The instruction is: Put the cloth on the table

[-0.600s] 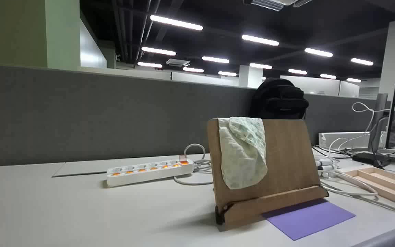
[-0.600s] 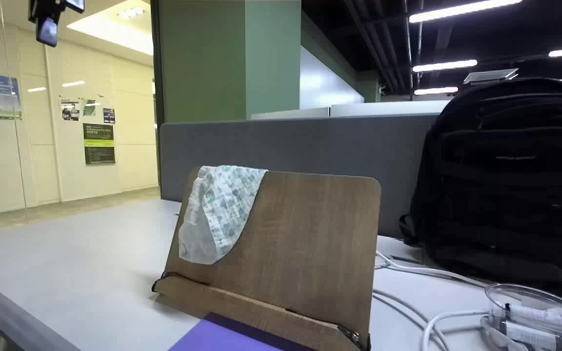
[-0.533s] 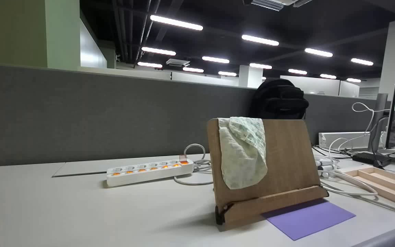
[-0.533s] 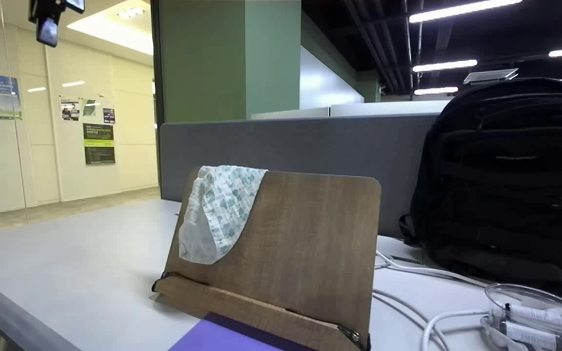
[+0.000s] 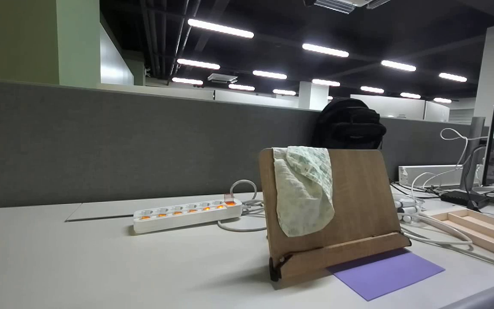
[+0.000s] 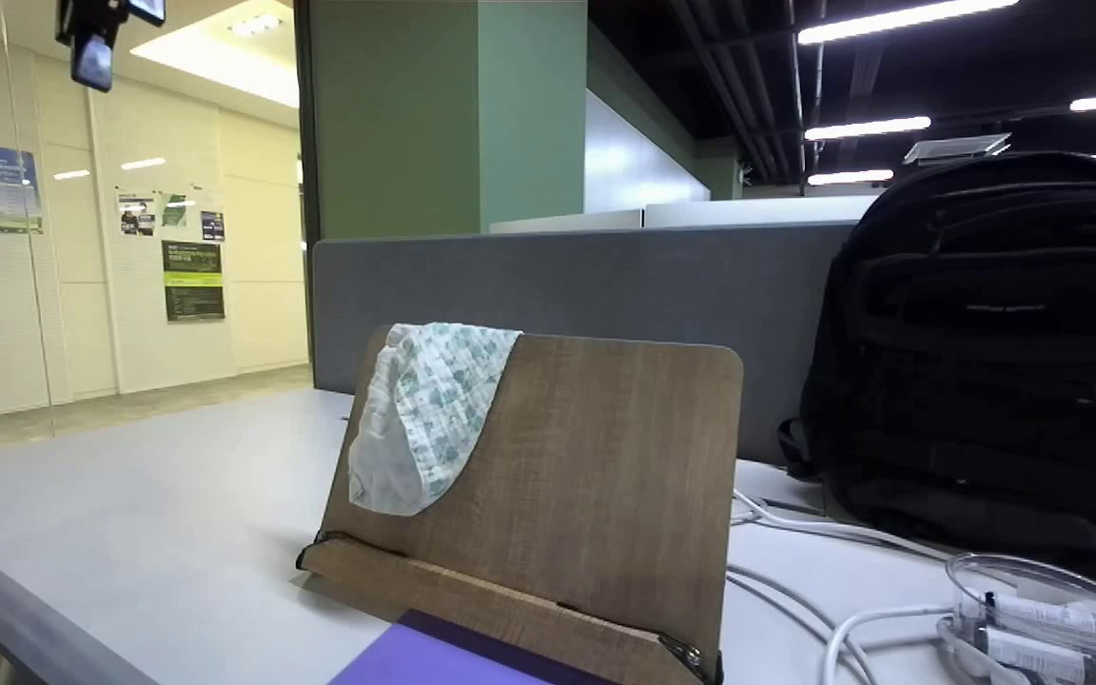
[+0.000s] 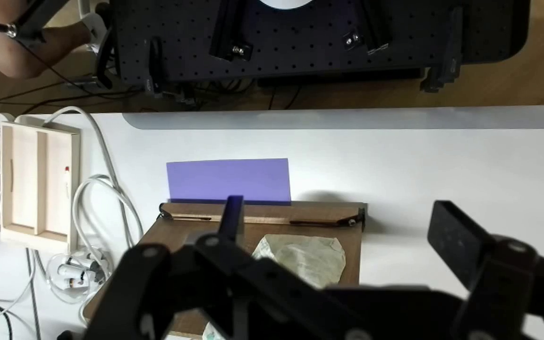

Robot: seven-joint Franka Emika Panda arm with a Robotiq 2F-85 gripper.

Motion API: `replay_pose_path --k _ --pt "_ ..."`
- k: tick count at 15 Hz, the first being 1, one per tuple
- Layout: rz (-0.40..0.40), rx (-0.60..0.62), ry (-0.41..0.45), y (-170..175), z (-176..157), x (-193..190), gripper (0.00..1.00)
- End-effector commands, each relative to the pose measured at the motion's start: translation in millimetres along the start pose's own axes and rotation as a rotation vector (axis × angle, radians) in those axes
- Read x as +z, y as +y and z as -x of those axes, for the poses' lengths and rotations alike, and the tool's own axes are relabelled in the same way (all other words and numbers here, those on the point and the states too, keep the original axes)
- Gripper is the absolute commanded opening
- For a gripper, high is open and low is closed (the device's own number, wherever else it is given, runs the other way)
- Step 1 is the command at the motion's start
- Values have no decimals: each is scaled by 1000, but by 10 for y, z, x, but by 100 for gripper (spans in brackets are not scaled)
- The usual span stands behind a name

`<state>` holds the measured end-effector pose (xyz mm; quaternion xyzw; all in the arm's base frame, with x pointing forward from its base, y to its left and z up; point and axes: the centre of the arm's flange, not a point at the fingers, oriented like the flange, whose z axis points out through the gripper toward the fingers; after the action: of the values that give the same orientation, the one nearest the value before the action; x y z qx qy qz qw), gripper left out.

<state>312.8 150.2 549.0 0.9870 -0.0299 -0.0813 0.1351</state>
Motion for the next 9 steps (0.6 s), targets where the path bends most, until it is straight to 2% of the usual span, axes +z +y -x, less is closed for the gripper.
replay_pose_path --k 1,4,9 --pt "0 0 0 0 0 0 100" --pt "-3 55 56 31 -112 42 100" --pt "-53 126 120 294 -504 388 100"
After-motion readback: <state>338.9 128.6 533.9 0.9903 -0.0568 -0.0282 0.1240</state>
